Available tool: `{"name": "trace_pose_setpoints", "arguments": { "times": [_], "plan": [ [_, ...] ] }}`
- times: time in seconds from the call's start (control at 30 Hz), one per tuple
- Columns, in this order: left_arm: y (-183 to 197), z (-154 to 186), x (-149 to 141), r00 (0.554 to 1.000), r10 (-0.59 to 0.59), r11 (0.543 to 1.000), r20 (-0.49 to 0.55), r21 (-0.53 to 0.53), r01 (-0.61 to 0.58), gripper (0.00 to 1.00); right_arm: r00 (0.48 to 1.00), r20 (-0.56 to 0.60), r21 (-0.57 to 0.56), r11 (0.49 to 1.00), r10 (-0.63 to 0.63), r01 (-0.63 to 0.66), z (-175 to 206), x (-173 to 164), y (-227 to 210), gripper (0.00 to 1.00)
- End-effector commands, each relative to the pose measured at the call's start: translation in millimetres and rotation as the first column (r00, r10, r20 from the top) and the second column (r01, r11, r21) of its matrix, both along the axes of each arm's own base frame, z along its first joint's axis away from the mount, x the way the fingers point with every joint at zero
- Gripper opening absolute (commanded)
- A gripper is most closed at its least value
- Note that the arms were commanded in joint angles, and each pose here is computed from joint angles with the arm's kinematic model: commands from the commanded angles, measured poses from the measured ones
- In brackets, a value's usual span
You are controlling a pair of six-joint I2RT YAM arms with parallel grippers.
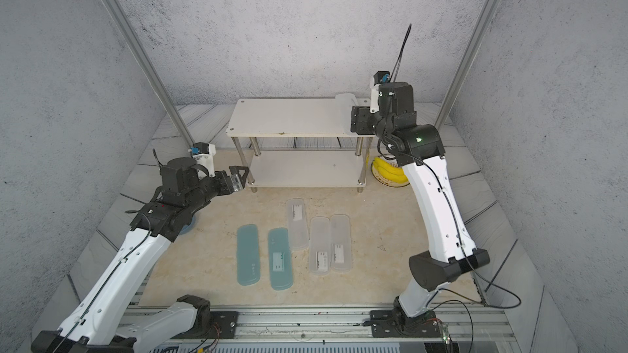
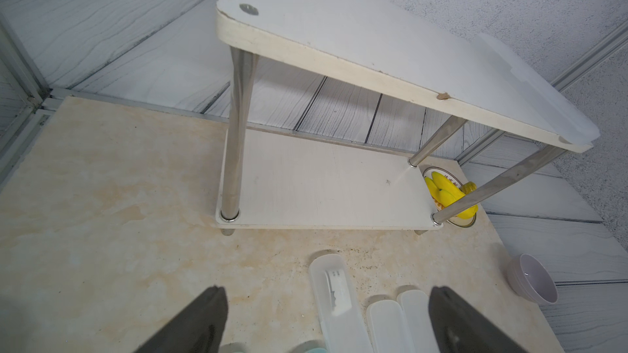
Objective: Place the pencil cases on the shelf according to color
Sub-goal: Place the pencil case on the shelf, then pick up the pencil case from the center of the board.
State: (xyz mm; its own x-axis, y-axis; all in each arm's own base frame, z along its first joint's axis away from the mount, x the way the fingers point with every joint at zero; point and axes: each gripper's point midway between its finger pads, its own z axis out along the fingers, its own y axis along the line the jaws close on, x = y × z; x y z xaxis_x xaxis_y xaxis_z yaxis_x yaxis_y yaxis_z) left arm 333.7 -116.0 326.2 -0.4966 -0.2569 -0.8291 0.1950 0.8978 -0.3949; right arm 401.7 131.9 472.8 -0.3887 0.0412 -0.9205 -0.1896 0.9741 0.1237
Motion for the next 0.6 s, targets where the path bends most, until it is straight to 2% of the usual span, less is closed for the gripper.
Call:
{"name": "trace_pose_setpoints", "arguments": {
  "times": [0.0, 0.13, 0.27, 0.4, 0.5, 0.57],
  "plan": [
    [-1, -9, -7, 1.000, -0.007, 0.999, -0.028, -0.037, 0.006, 0.99, 0.998, -0.053, 0.057, 0.998, 0.031, -0.028, -19, -28, -1, 0.72],
    [-2, -30, -17, 0.995, -0.009, 0.997, -0.098, -0.073, 0.001, 0.99, 0.995, -0.071, 0.149, 0.987, 0.066, -0.055, -43, -65, -3, 0.66],
    [5, -53, -30, 0.988, 0.016, 0.998, -0.151, -0.062, -0.026, 0.99, 0.973, -0.213, 0.142, 0.988, 0.090, -0.060, -94, -94, -6, 0.66],
    [14, -72, -42, 0.983, 0.052, 0.997, -0.177, -0.051, -0.062, 0.99, 0.931, -0.357, 0.116, 0.993, 0.074, -0.034, -150, -122, -15, 0.75],
    [17, -83, -49, 0.977, 0.074, 0.994, -0.201, -0.068, -0.090, 0.99, 0.899, -0.426, 0.157, 0.987, 0.103, -0.039, -192, -141, -9, 0.79],
    [16, -92, -51, 0.976, 0.071, 0.993, -0.206, -0.082, -0.089, 0.99, 0.860, -0.479, 0.211, 0.974, 0.175, -0.081, -225, -151, 6, 0.81]
  ]
}}
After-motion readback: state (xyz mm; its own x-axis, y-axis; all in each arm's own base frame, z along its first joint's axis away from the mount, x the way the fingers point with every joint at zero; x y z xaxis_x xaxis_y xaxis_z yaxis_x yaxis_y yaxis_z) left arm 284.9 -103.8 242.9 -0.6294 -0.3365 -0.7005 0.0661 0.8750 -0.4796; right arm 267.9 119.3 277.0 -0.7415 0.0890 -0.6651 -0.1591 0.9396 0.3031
